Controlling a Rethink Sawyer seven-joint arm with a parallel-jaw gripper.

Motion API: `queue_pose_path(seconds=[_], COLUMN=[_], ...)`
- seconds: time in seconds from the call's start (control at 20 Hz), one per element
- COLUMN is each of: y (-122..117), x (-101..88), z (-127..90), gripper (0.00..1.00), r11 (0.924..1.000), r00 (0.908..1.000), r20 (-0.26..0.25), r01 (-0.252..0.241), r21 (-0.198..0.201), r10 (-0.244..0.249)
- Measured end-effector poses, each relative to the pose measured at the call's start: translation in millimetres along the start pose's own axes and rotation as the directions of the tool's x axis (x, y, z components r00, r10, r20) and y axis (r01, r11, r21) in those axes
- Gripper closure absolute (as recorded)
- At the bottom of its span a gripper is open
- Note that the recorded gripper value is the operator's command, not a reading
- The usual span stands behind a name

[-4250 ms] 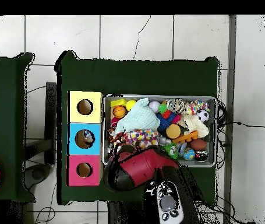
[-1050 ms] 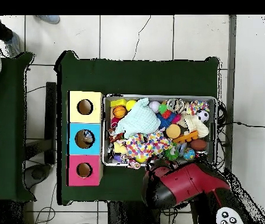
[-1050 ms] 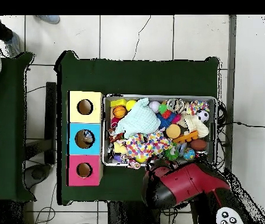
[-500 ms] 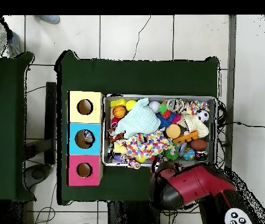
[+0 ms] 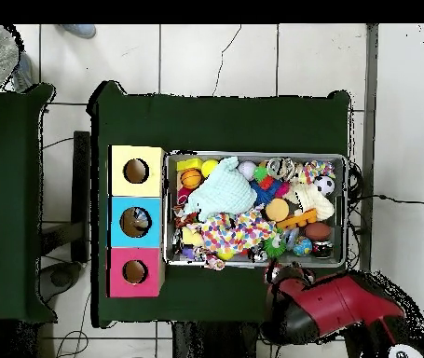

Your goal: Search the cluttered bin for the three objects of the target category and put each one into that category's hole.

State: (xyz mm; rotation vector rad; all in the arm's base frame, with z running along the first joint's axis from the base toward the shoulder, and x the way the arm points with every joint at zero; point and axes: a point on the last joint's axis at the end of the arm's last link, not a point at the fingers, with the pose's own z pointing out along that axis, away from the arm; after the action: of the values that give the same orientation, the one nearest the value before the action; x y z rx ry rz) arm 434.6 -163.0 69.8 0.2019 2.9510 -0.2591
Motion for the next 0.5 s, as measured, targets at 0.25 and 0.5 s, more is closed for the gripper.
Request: queue_pose_path(seconds=[0.25, 0.5], y=[-0.4, 3.3], x=[15.5, 35.2], z=[14.9, 28.8], gripper=[0.00, 0.00], r11=[0.9954, 0.9816], r00=[0.9953, 0.9811], r20=[-0.009, -0.031], r01=[0.096, 0.191], r21=[0.004, 0.003], r10=[-0.096, -0.191])
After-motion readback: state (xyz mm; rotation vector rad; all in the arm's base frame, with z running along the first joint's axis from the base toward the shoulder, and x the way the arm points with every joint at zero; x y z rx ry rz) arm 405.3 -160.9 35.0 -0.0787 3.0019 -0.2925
